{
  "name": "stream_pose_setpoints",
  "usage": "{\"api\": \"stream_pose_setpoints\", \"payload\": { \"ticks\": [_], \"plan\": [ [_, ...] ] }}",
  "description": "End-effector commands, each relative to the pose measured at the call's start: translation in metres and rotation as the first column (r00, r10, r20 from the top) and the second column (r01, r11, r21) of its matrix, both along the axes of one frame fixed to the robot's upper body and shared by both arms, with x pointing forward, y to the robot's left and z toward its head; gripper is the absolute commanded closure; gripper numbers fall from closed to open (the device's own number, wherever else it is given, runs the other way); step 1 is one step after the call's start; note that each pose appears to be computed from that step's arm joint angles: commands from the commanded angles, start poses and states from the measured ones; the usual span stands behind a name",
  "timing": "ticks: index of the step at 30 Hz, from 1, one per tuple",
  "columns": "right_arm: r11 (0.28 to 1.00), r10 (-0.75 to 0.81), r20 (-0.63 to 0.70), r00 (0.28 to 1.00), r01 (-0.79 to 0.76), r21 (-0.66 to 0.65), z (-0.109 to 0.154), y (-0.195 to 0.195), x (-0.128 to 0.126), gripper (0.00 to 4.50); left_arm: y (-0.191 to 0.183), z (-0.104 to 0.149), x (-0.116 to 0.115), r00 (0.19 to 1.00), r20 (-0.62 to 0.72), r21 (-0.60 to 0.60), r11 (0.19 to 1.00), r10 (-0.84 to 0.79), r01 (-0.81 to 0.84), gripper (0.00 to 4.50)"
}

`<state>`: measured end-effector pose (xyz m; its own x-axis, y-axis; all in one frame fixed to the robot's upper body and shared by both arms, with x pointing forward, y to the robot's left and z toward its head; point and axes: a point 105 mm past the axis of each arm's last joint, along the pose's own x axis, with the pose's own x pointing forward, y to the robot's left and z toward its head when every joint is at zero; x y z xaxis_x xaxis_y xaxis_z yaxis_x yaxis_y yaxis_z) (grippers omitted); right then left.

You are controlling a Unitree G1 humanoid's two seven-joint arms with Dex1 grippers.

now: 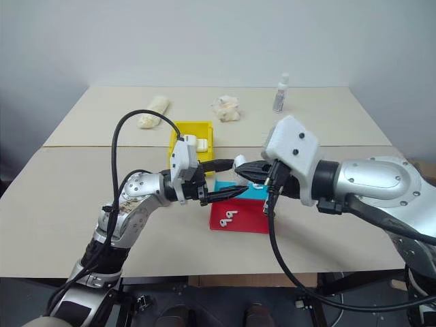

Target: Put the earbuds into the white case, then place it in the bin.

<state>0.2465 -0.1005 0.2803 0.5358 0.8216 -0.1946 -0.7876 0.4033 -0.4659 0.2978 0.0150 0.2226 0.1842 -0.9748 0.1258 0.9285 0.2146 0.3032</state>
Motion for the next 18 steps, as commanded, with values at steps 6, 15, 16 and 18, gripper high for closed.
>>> {"api": "stream_pose_setpoints", "payload": {
  "ticks": [6, 15, 16, 18],
  "plan": [
    [0.955, -0.113, 0.098, 0.989, 0.081, 0.286, 0.051, -0.034, 0.001, 4.46, 0.012, 0.030, 0.052, 0.911, 0.031, -0.117, 0.906, 0.412, -0.406, 1.76],
    [0.901, -0.283, -0.144, 0.948, 0.315, 0.299, -0.010, -0.069, 0.027, 4.46, 0.045, 0.040, 0.142, 0.436, -0.060, -0.078, 0.431, 0.898, -0.899, 1.76],
    [0.902, -0.288, -0.148, 0.946, 0.320, 0.289, -0.014, -0.069, 0.028, 4.46, 0.048, 0.032, 0.148, 0.392, -0.044, -0.043, 0.390, 0.919, -0.920, 1.76],
    [0.904, -0.294, -0.149, 0.944, 0.325, 0.276, -0.019, -0.069, 0.029, 4.46, 0.052, 0.019, 0.155, 0.367, -0.033, -0.001, 0.367, 0.930, -0.930, 1.76]
  ]
}}
